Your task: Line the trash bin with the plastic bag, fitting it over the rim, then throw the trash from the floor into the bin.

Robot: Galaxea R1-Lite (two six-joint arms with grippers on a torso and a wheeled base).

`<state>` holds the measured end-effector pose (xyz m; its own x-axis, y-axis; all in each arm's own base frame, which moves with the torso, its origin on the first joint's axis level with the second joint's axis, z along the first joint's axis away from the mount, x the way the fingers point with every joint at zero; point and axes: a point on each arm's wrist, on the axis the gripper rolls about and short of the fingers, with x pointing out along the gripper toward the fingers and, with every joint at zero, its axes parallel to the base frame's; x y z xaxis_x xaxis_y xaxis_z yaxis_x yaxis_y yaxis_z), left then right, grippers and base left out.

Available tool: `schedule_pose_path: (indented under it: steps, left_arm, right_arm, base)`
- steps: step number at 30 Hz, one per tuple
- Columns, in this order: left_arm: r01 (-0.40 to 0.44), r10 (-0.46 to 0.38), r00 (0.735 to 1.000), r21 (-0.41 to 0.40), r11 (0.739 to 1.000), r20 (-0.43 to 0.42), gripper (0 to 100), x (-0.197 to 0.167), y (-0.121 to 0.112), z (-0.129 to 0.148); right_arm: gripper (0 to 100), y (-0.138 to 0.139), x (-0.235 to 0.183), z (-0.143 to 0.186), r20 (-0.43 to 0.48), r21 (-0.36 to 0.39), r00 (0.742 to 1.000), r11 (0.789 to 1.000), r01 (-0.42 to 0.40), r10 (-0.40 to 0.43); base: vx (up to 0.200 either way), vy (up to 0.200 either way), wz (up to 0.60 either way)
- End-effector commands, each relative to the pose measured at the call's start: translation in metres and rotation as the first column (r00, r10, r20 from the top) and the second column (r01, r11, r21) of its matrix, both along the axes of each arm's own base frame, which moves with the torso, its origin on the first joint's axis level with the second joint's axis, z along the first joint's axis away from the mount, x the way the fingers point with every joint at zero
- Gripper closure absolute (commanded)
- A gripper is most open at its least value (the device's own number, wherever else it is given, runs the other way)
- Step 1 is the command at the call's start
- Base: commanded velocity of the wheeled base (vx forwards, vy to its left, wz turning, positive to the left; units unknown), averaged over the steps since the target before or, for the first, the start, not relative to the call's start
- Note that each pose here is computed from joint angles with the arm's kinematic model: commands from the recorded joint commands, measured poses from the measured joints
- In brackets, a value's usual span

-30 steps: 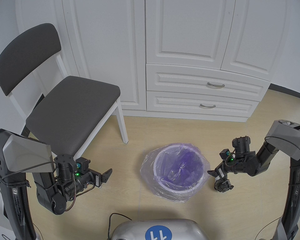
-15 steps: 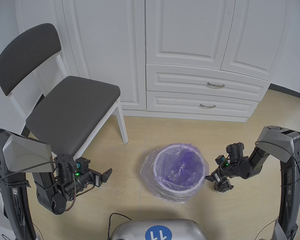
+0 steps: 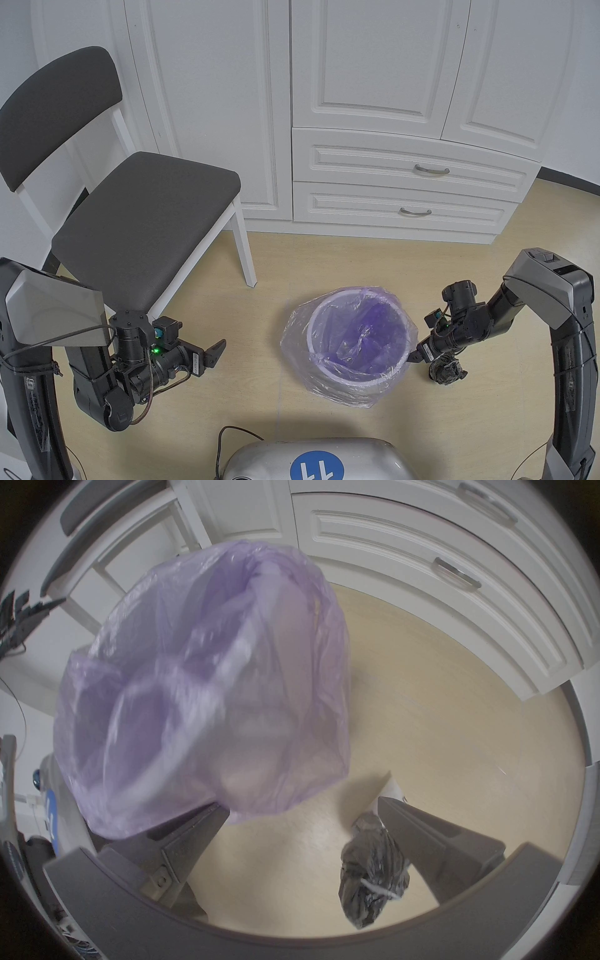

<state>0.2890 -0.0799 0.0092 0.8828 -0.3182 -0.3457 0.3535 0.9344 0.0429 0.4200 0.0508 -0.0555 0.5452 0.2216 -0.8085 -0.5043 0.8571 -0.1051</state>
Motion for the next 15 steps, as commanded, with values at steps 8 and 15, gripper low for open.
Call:
schedule_pose_path:
  steps: [8, 15]
  left_arm:
    - [0.05, -0.05, 0.999, 0.002, 0.999, 0.023, 0, 0.0, -0.017, 0.002]
    - [0.047, -0.047, 0.997, -0.015, 0.999, 0.056, 0, 0.027, -0.026, -0.012]
  right_arm:
    - [0, -0.003, 0.044, 0.006, -0.09, 0.088, 0.996, 0.995, 0.036, -0.028]
    - [0, -0.014, 0.065, -0.014, -0.074, 0.107, 0.996, 0.993, 0.05, -0.042]
  base:
    - [0.0, 0.0, 0.0]
    - [0.0, 0.0, 0.0]
